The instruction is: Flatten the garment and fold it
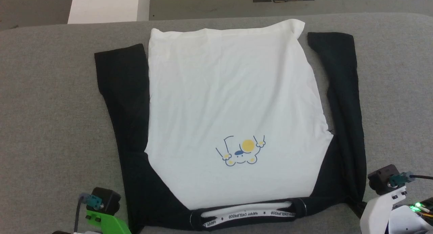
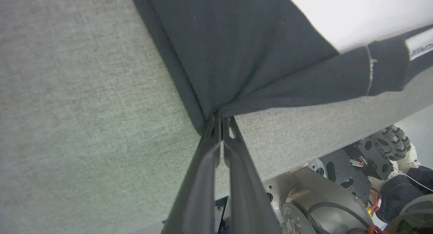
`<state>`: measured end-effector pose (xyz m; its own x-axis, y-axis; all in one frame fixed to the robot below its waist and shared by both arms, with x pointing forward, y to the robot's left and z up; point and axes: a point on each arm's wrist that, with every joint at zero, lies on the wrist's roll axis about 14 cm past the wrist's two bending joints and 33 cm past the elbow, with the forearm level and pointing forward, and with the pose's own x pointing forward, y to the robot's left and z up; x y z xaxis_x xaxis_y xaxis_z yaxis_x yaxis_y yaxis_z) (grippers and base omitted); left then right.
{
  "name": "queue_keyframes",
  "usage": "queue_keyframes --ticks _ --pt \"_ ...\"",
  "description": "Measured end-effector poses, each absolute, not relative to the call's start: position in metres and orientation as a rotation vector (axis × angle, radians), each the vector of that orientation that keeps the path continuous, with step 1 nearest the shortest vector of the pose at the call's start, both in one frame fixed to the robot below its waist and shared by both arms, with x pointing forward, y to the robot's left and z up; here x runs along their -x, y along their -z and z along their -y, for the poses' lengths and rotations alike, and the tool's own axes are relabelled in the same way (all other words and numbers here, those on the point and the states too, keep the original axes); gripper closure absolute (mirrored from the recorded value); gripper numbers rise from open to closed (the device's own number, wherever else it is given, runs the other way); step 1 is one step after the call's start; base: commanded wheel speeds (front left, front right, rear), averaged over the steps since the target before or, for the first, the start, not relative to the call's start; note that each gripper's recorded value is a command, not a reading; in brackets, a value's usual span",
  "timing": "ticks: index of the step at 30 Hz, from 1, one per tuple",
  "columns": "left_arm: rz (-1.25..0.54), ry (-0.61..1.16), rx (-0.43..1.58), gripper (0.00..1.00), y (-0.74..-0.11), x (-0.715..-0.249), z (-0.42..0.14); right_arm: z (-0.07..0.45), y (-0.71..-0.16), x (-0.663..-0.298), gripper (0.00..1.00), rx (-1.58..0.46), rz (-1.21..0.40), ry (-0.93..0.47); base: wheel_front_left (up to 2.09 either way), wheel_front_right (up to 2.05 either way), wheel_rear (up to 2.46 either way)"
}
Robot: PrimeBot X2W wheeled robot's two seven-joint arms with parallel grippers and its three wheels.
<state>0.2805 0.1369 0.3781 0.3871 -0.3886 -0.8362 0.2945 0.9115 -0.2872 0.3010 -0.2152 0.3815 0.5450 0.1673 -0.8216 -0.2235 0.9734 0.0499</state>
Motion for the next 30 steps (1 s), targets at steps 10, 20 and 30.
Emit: queue_keyframes --ticks 10,20,30 --pt "-0.949 0.441 0.152 0.0 -0.388 -0.291 -0.12 0.204 -0.38 -0.291 0.0 0.042 -0.954 -0.249 0.0 0.0 0.0" --pt "-0.6 0.384 0.242 0.0 -0.449 -0.327 -0.122 0.219 -0.432 -0.296 0.0 -0.039 -0.692 -0.133 0.0 0.0 0.0" --pt "-0.195 0.292 0.04 0.0 -0.51 -0.426 -0.165 0.213 -0.492 -0.358 0.0 -0.122 -0.213 -0.063 0.0 0.0 0.0"
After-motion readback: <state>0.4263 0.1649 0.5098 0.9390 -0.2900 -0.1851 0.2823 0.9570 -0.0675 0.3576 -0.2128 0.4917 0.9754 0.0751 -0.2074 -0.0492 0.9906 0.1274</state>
